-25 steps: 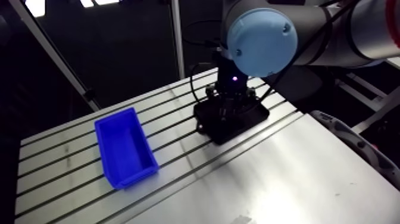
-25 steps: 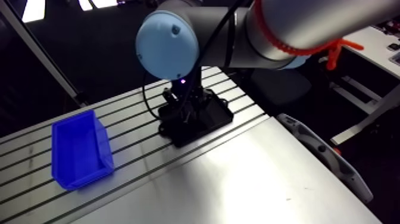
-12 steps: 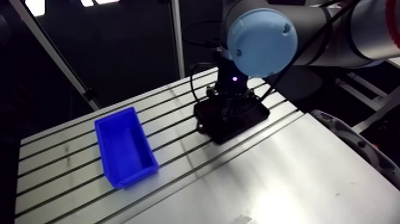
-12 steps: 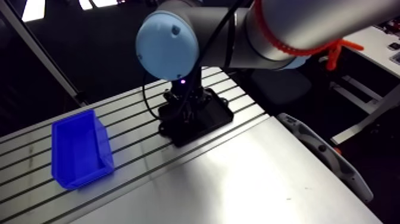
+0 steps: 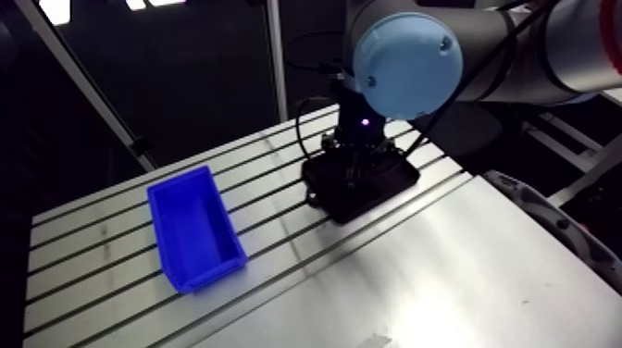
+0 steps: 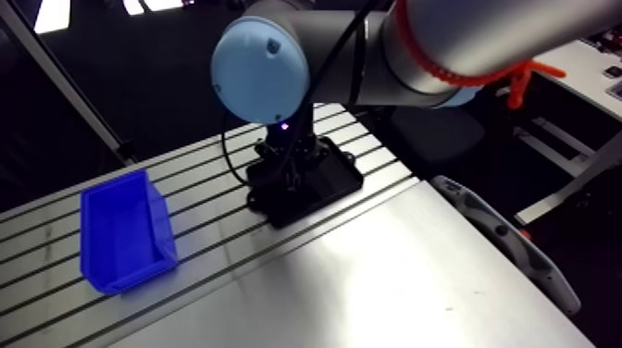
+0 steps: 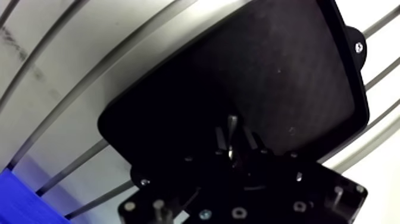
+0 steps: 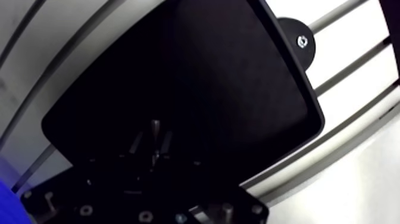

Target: Pick up the M10 bolt from the tray and put it into the blue bin.

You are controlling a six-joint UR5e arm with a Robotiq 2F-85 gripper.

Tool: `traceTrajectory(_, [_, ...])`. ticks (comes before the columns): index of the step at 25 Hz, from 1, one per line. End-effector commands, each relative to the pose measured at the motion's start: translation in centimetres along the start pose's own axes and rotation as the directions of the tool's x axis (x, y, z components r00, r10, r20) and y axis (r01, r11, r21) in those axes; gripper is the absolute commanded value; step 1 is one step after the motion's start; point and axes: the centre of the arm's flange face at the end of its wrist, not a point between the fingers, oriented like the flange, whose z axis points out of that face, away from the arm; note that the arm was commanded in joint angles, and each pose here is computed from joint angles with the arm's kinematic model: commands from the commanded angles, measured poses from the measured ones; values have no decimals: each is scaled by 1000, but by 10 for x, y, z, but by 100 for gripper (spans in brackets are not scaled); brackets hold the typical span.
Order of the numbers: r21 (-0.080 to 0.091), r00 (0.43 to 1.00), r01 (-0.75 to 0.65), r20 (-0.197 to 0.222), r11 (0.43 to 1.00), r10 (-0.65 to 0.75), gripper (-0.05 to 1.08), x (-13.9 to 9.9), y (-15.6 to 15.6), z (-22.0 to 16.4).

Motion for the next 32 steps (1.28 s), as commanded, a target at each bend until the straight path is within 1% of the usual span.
traceTrajectory(1, [-2,1000,1,1,1000,-1,74,1,0,1])
traceTrajectory(5, [-3,1000,1,2,1000,-1,77,0,-1,2])
traceTrajectory(11, [-5,1000,3,4,1000,-3,79,0,-1,2])
traceTrajectory(15, [-7,1000,3,4,1000,-3,82,0,-1,2])
traceTrajectory(19, [-7,1000,3,7,1000,-3,89,-1,-2,3])
traceTrajectory(20, [-7,1000,4,2,1000,-4,91,-1,-2,1])
traceTrajectory(22, [-8,1000,8,-4,1000,-9,97,-1,-3,-3])
traceTrajectory(24, [-8,999,16,-29,1000,-16,102,-2,-4,-17])
traceTrajectory(25, [-12,999,18,-48,1000,-19,104,-4,-4,-27])
traceTrajectory(26, [-16,998,21,-57,1000,-21,104,-4,-3,-35])
traceTrajectory(27, [-29,997,24,-71,999,-26,106,-6,-1,-45])
traceTrajectory(29, [-39,993,47,-106,998,-51,107,-10,0,-73])
traceTrajectory(30, [-42,991,76,-108,996,-80,107,-14,1,-84])
traceTrajectory(32, [-43,988,110,-106,993,-114,107,-20,0,-102])
